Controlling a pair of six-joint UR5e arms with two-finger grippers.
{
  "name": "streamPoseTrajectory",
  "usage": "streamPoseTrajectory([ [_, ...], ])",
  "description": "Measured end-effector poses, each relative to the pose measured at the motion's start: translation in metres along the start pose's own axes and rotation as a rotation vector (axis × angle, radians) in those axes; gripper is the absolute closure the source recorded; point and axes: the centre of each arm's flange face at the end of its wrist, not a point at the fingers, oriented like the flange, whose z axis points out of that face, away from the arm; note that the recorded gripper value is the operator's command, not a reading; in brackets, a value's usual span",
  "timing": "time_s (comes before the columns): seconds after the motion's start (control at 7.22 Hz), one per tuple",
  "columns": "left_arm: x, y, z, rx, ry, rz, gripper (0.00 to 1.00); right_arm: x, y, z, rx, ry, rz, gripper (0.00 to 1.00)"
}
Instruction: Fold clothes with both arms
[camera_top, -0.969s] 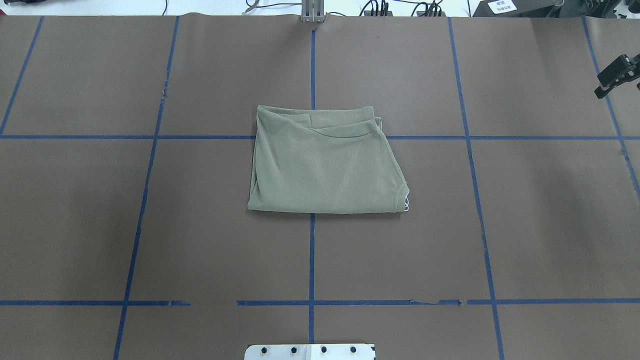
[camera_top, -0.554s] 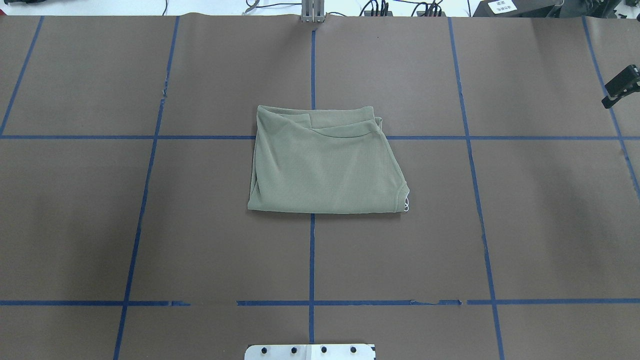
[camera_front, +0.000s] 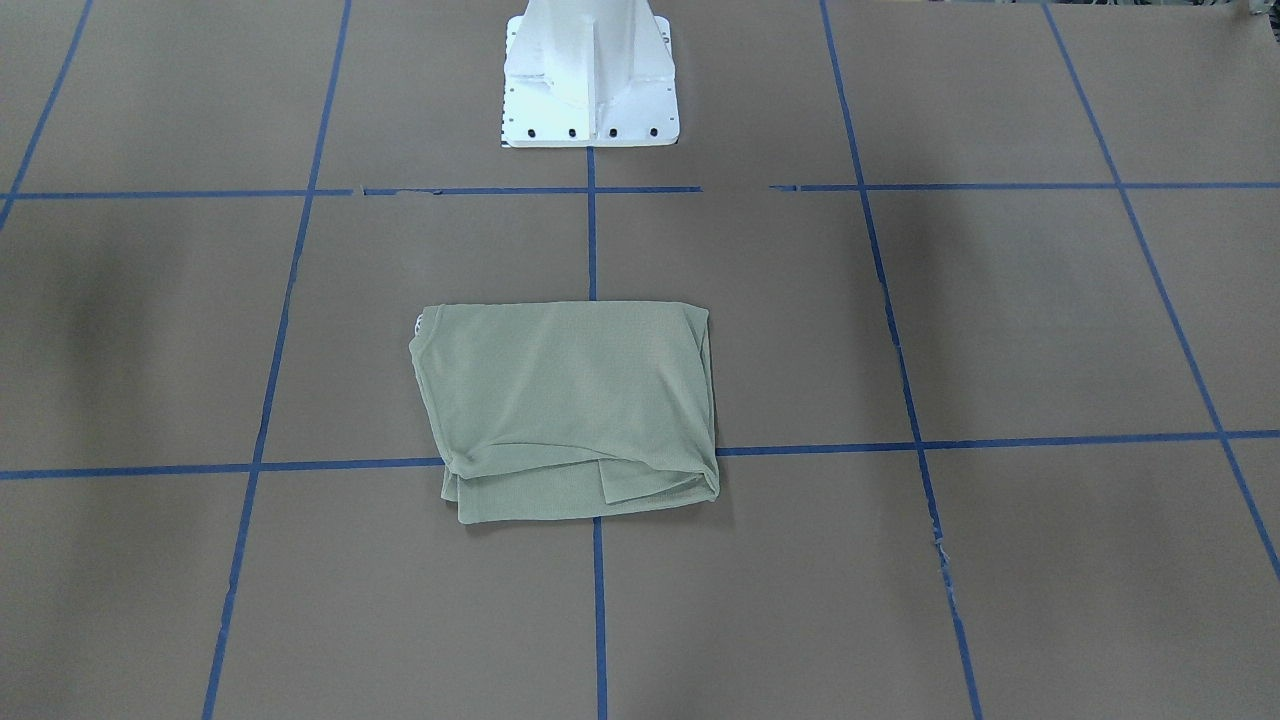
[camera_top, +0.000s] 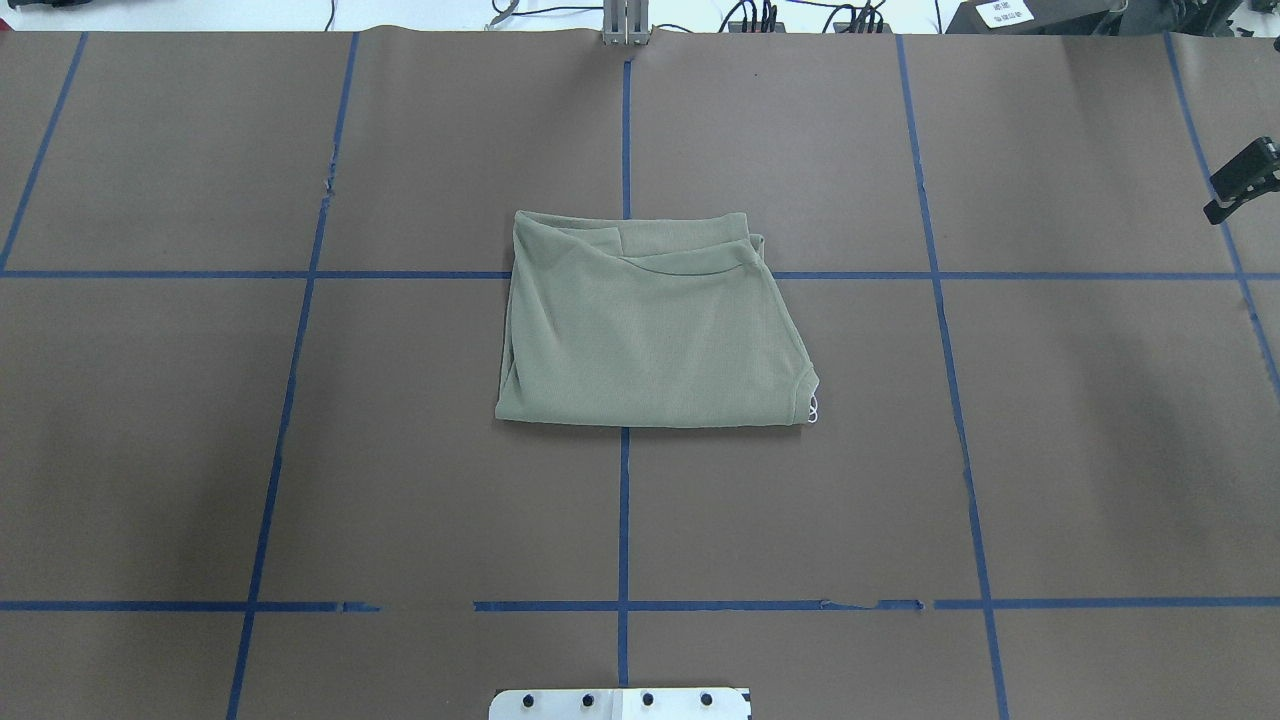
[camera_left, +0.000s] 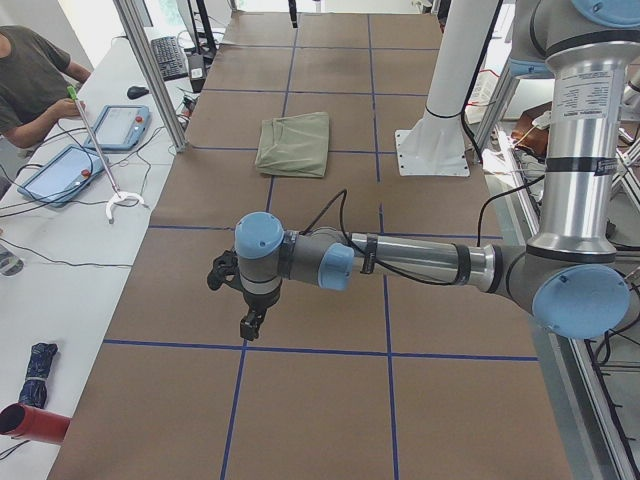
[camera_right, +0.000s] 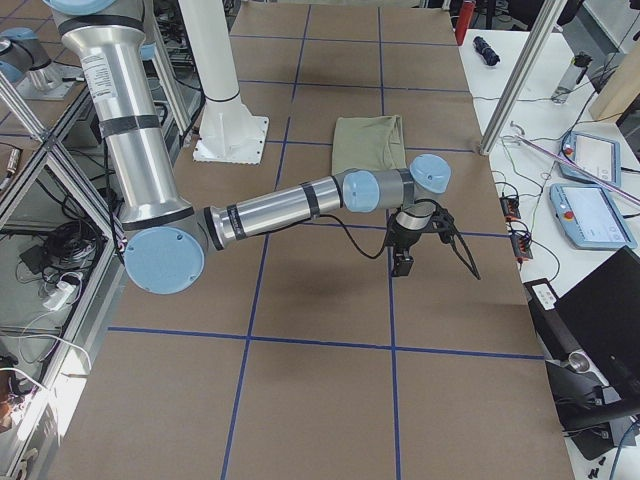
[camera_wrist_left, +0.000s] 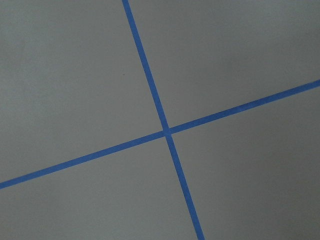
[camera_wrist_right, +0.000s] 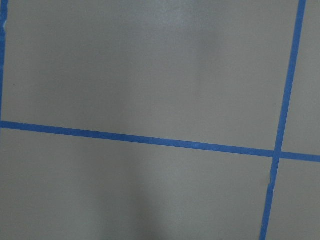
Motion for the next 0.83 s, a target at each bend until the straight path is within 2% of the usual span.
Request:
streamPoseTrajectory([
  [0.42, 0.008, 0.013, -0.001, 0.005, 0.072, -0.003, 0.00, -0.035, 0.001, 0.007, -0.007, -0.006, -0.034, 0.00],
  [0.83, 0.030, 0.036, -0.019, 0.033, 0.098, 0.016, 0.00, -0.064, 0.050, -0.005, 0.019, -0.022, -0.108, 0.00],
])
